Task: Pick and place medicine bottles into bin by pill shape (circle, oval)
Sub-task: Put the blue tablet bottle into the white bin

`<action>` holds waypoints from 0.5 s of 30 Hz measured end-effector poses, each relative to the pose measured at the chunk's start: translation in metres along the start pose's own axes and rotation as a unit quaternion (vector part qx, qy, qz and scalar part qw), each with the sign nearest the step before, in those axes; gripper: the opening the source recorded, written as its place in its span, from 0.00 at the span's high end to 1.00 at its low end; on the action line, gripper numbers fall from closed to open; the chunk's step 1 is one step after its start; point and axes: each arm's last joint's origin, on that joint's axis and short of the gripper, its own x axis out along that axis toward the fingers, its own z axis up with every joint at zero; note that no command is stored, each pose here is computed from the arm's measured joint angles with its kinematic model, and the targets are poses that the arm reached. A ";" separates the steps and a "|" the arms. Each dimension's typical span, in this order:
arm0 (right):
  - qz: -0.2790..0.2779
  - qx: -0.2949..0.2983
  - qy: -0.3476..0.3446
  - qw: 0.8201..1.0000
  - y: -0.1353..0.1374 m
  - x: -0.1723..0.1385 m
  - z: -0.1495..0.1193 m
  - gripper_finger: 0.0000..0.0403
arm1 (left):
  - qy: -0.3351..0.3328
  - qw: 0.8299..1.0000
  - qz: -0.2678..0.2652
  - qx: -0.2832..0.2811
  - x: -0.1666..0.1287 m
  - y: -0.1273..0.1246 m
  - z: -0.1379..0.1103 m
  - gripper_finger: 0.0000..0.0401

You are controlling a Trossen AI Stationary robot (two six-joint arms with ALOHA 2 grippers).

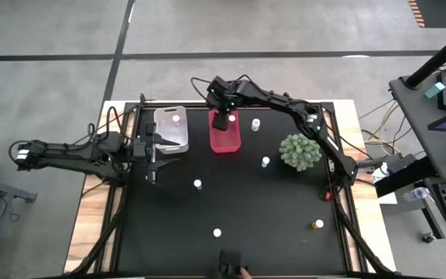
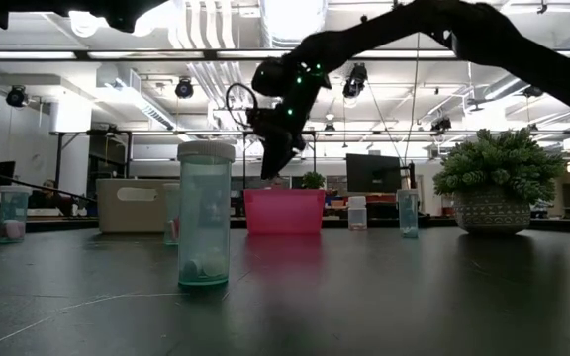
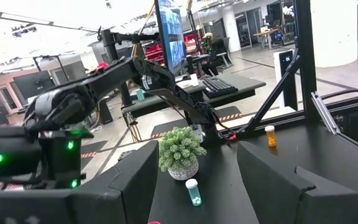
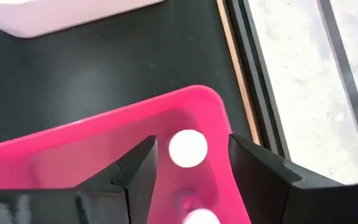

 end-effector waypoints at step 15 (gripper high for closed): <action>0.061 -0.026 0.091 0.994 0.091 -0.047 -0.001 0.65 | 0.003 1.000 -0.001 -0.017 0.000 -0.001 -0.002 0.49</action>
